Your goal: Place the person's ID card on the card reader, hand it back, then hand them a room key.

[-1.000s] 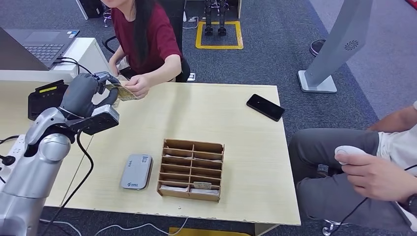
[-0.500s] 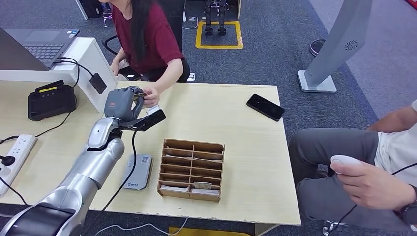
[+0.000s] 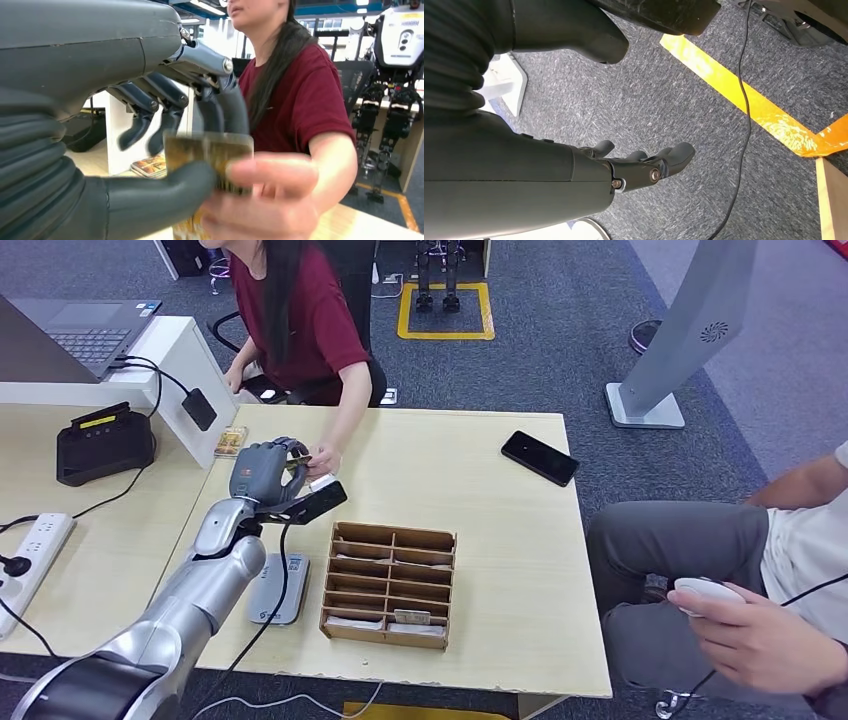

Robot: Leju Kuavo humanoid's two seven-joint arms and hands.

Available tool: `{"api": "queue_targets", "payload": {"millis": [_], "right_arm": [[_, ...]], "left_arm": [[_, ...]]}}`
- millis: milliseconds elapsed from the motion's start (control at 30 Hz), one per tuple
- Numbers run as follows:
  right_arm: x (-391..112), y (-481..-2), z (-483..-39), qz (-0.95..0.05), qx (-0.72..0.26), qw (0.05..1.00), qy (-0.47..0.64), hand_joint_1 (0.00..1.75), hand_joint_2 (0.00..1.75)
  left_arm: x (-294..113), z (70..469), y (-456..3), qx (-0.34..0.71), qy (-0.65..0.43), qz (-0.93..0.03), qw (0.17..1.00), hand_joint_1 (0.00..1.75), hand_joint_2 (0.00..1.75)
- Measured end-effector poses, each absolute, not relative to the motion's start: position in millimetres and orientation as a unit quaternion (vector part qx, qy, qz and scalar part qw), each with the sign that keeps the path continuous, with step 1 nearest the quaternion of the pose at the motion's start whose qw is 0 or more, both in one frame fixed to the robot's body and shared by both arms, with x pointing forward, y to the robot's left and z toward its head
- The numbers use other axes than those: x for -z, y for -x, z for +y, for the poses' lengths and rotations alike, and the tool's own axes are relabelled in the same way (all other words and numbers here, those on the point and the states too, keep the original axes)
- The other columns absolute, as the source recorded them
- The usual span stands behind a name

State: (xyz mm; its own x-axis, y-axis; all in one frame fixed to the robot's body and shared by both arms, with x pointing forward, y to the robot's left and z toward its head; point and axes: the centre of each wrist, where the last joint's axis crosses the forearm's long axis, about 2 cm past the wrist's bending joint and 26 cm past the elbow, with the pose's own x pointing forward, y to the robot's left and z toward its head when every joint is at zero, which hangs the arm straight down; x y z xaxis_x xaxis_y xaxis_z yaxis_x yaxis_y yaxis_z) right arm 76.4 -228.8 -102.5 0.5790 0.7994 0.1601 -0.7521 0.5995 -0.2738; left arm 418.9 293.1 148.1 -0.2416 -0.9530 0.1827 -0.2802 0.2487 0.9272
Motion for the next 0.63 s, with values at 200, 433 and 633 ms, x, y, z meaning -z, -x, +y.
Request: {"api": "queue_targets", "payload": {"millis": [200,433,633], "right_arm": [[103,-76,-229,-0.129,-0.439,0.885,0.089,0.0,1.75],[103,-75,-229,-0.13,-0.439,0.885,0.09,0.0,1.75],[103,-73,-229,-0.134,-0.437,0.884,0.093,0.0,1.75]], "left_arm": [[-145,300,-417,0.385,-0.457,-0.682,0.422,0.0,1.75],[-140,306,-414,0.368,-0.449,-0.69,0.432,0.0,1.75],[-130,311,-403,0.348,-0.475,-0.695,0.412,0.0,1.75]]}}
